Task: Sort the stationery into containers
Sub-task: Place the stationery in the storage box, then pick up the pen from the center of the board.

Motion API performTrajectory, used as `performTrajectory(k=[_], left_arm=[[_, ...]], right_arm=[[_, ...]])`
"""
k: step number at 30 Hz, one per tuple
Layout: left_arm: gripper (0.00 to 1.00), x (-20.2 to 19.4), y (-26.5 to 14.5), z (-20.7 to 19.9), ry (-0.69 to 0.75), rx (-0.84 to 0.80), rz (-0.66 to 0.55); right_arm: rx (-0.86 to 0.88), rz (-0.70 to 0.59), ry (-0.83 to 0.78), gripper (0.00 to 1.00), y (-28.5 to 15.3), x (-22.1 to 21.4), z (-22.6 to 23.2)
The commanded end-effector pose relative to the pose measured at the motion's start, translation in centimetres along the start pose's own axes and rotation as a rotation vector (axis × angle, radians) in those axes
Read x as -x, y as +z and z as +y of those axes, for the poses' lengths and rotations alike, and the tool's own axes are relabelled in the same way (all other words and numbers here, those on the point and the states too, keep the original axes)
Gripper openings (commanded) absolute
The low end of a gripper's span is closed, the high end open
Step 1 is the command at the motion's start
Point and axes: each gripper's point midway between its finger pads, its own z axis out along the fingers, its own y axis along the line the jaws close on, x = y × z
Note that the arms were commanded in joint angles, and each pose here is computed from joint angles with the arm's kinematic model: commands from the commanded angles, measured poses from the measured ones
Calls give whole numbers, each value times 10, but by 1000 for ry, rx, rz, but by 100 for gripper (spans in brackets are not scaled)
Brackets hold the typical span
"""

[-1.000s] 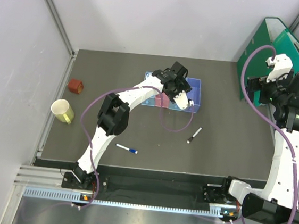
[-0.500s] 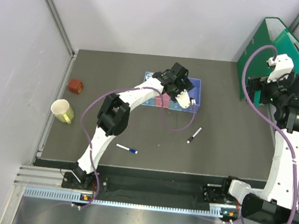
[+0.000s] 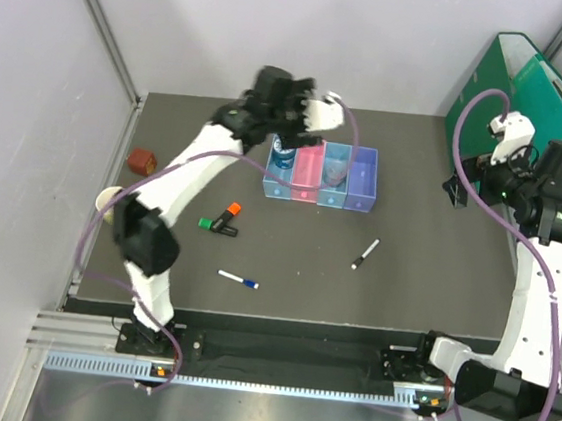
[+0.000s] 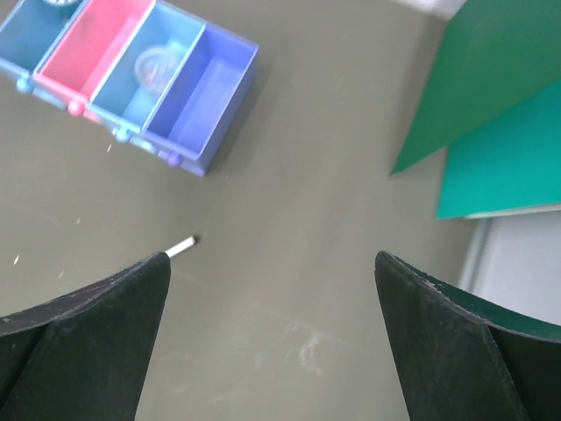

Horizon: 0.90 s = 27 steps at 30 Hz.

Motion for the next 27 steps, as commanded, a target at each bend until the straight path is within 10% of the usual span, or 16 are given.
performTrajectory(k=[1, 11, 27], left_arm=[[93, -38, -67, -67, -432, -194, 59], [95, -117, -158, -178, -420, -237, 243], [91, -196, -96, -177, -685, -227, 409]], right_arm=[[79, 57, 4, 100, 2, -16, 16], [227, 242, -210, 100, 30, -72, 87], [209, 205, -252, 100, 16, -61, 86]])
